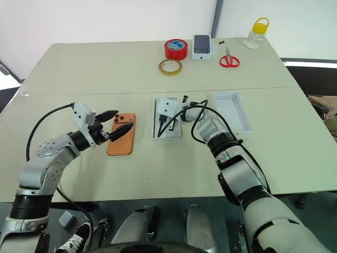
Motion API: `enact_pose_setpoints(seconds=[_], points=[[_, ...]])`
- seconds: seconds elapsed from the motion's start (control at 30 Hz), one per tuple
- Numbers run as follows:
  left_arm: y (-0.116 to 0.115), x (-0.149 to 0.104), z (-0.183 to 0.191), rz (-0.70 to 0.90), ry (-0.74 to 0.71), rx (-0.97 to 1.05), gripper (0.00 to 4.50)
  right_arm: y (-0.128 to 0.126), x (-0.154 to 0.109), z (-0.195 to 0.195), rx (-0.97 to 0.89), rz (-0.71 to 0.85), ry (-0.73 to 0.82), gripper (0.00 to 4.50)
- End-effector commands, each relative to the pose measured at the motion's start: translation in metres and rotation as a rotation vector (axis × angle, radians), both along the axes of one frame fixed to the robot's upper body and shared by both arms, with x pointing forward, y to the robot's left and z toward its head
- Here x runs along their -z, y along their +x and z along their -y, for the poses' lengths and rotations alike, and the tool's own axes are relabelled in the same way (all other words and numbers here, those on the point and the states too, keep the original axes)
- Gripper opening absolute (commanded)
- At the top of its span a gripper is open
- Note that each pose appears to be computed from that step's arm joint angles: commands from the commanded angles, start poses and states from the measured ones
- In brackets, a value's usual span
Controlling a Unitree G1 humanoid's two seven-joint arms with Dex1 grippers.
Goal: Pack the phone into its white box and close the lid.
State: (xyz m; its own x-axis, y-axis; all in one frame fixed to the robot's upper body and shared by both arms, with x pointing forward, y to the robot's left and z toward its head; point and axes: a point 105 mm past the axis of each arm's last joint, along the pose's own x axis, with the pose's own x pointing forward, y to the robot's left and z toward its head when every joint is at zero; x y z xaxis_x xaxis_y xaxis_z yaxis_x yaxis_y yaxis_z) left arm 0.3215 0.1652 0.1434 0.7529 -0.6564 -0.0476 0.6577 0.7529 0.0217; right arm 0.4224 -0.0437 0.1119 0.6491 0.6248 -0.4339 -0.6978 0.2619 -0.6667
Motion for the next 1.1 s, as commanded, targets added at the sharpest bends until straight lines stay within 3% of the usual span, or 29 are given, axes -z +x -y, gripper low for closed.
enact_pose_setpoints(seconds=[0.03,0.23,0.33,0.57,0.87,1.1], points=[[0.003,-0.012,0.000,0.052,0.001,-0.014,4.50,-0.001,-0.008,-0.015,-0.020,0.029,0.025,0.03],[0.003,-0.014,-0.003,0.059,0.000,-0.031,4.50,0.004,-0.011,-0.005,0.014,0.050,0.034,0.03],[0.003,-0.014,-0.005,0.058,-0.002,-0.042,4.50,0.012,-0.022,0.009,0.086,0.031,0.109,0.03],[0.003,-0.012,-0.003,0.051,-0.003,-0.035,4.50,0.003,-0.031,0.011,0.012,0.028,0.081,0.03],[0.004,-0.011,-0.002,0.047,-0.002,-0.030,4.50,-0.017,0.018,-0.015,-0.076,-0.042,-0.043,0.03],[0.003,-0.011,-0.003,0.048,0.003,-0.042,4.50,-0.018,-0.007,-0.036,-0.096,-0.056,0.137,0.03]])
